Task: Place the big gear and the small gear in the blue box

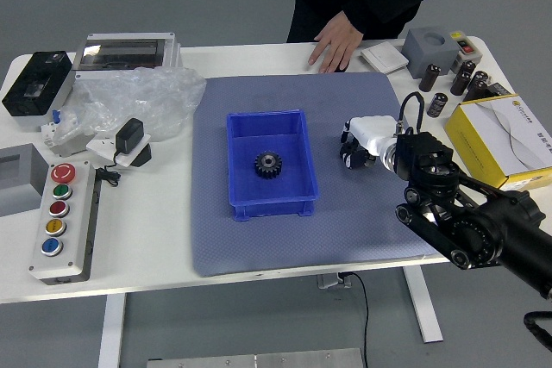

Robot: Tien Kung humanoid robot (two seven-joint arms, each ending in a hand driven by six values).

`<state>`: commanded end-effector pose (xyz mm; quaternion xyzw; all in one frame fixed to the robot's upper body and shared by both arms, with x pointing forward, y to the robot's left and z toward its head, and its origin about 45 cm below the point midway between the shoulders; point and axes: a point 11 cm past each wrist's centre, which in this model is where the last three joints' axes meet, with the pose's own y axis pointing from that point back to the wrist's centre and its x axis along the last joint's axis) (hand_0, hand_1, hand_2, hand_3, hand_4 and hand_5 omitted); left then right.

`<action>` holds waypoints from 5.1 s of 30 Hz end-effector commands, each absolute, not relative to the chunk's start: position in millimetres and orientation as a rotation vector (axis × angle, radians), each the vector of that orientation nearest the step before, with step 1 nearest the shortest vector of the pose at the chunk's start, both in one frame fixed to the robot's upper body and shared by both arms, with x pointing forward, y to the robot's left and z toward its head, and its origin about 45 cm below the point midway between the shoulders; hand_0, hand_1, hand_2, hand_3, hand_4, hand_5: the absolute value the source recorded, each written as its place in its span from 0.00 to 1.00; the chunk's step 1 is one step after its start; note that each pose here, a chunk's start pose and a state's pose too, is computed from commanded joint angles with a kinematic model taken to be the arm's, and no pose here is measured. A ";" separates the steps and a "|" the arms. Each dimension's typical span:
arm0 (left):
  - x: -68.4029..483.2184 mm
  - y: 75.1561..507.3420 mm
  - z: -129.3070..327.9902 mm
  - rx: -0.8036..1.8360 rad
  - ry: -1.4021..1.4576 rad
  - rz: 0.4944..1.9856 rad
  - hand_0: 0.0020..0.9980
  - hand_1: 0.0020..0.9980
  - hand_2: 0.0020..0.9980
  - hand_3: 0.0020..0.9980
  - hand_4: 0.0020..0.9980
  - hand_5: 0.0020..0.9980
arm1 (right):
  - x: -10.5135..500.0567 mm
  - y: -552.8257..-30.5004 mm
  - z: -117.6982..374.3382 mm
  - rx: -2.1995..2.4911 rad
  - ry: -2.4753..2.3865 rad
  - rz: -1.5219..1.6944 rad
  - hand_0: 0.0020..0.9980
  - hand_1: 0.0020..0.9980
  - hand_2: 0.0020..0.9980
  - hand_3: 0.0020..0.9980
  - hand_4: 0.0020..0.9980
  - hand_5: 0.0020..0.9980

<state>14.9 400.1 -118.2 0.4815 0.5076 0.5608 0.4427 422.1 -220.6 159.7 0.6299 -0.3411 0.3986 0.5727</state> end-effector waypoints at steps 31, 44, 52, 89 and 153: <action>15.3 400.8 -117.9 1.190 1.260 1.396 0.80 0.82 0.81 0.84 0.66 0.26 | 426.1 -226.9 170.7 1.449 -0.837 0.937 0.40 0.45 0.47 0.58 0.51 0.22; 14.9 400.7 -118.0 1.190 1.261 1.396 0.80 0.82 0.81 0.84 0.66 0.26 | 427.0 -229.6 175.2 1.458 -0.844 0.914 0.45 0.53 0.61 0.74 0.70 0.39; 15.6 400.4 -118.0 1.189 1.261 1.396 0.80 0.82 0.81 0.84 0.66 0.26 | 426.8 -231.3 175.0 1.456 -0.826 0.876 0.49 0.56 0.66 0.84 0.73 0.42; 14.8 398.7 -118.5 1.193 1.260 1.388 0.80 0.82 0.81 0.84 0.66 0.26 | 423.7 -223.6 153.9 1.432 -0.786 0.857 0.43 0.50 0.55 0.64 0.67 0.36; 15.8 403.3 -117.2 1.191 1.257 1.402 0.80 0.82 0.81 0.84 0.66 0.26 | 420.4 -200.8 252.9 1.519 -1.070 1.038 0.38 0.41 0.43 0.56 0.49 0.25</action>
